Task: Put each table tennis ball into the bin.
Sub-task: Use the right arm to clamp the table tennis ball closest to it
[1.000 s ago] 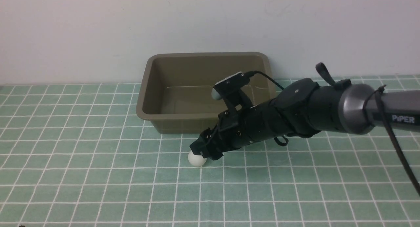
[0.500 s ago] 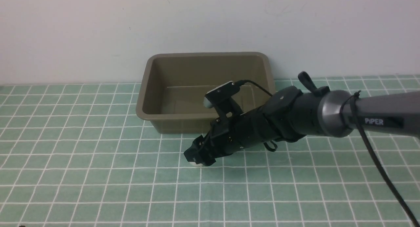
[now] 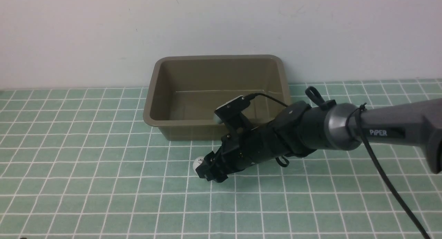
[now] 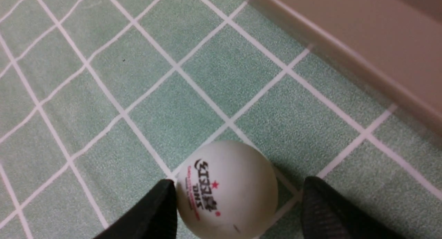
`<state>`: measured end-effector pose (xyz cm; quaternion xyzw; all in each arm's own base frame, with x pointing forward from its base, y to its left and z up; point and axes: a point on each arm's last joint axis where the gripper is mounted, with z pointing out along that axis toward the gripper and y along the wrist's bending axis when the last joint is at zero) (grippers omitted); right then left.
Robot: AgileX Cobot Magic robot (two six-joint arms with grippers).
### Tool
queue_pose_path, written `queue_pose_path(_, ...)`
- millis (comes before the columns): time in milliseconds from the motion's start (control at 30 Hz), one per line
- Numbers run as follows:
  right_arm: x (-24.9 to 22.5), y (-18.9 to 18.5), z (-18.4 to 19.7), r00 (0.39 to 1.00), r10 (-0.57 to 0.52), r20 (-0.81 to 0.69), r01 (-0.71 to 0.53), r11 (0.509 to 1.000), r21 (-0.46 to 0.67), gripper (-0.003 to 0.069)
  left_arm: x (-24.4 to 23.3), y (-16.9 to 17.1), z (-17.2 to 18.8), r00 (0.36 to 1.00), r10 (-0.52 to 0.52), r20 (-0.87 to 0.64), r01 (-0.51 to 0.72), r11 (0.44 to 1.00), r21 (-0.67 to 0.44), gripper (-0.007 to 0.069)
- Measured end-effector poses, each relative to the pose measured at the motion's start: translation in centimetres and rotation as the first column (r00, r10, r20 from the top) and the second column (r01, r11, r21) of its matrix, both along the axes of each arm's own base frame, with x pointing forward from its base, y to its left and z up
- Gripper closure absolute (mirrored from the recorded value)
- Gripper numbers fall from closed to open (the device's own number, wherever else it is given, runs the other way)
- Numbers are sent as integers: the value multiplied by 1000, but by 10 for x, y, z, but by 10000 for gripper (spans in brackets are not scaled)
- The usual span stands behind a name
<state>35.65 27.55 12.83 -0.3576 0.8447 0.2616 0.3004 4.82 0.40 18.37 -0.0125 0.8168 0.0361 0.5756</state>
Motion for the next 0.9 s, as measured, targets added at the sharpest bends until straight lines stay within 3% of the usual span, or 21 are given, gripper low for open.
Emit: queue_pose_path(900, 2, 2, 3, 997, 28, 67, -29, 1000, 11, 219, 0, 0, 0, 1000, 0, 0, 0, 1000, 0, 166)
